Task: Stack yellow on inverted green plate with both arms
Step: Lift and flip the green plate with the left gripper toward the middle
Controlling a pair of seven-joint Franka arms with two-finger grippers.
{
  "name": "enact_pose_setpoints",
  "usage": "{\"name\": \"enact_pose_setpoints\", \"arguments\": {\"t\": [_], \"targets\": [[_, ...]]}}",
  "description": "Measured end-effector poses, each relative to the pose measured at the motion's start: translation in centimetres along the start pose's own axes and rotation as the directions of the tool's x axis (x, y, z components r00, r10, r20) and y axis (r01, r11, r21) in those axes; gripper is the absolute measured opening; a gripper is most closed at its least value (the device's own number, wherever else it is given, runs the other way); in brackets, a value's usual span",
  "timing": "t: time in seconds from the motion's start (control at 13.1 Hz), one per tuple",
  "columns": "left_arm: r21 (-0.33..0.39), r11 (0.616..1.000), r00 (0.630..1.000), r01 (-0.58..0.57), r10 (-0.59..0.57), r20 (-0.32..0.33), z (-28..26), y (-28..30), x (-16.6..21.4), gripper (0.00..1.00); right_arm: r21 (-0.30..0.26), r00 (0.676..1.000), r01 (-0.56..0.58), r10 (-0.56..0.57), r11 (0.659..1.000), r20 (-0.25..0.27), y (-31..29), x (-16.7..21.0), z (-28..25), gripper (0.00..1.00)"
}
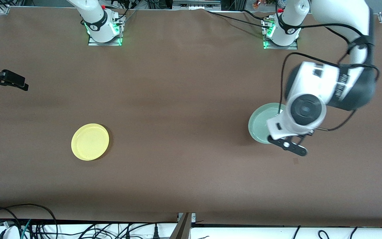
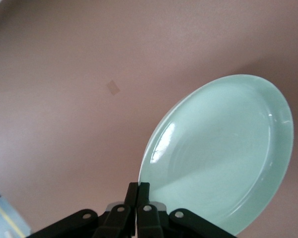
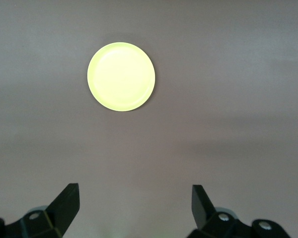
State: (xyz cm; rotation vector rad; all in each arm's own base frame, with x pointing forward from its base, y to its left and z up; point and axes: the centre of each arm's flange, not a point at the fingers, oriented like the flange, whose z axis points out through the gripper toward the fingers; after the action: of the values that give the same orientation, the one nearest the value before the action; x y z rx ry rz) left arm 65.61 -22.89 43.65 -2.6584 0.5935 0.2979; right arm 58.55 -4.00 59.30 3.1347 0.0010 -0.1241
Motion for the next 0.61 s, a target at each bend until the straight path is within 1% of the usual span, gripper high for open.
{"name": "enact_pose_setpoints", "arguments": {"t": [0.08,0.15,0.23,0.38,0.54,0.61], "targets": [[0.103,0.995,1.000,0.013,-0.012,-0.011,-1.8,2.6,-0.1,0.03,0.000,1.000,-0.001,0.001,1.000,0.000,0.0,0.0,0.0,1.00],[0.193,0.981,0.999,0.022,-0.016,-0.032,-3.2,5.3,-0.1,0.03,0.000,1.000,-0.001,0.001,1.000,0.000,0.1,0.1,0.1,1.00],[0.270,0.962,0.998,0.038,-0.023,-0.057,-4.0,8.4,0.0,0.03,0.000,1.000,-0.002,0.002,1.000,0.001,0.1,0.1,0.1,1.00],[0.409,0.909,0.992,0.082,-0.036,-0.118,-4.5,14.8,0.4,0.03,0.000,1.000,-0.004,0.004,1.000,0.002,0.2,0.2,0.3,1.00],[0.510,0.853,0.983,0.115,-0.023,-0.183,-4.7,20.8,0.3,0.03,-0.002,1.000,-0.004,0.004,1.000,-0.008,0.2,0.5,0.4,1.00],[0.568,0.815,0.978,0.115,0.008,-0.209,-4.7,23.8,0.2,0.03,-0.003,1.000,-0.004,0.004,1.000,-0.009,0.1,0.7,0.7,1.00]]}}
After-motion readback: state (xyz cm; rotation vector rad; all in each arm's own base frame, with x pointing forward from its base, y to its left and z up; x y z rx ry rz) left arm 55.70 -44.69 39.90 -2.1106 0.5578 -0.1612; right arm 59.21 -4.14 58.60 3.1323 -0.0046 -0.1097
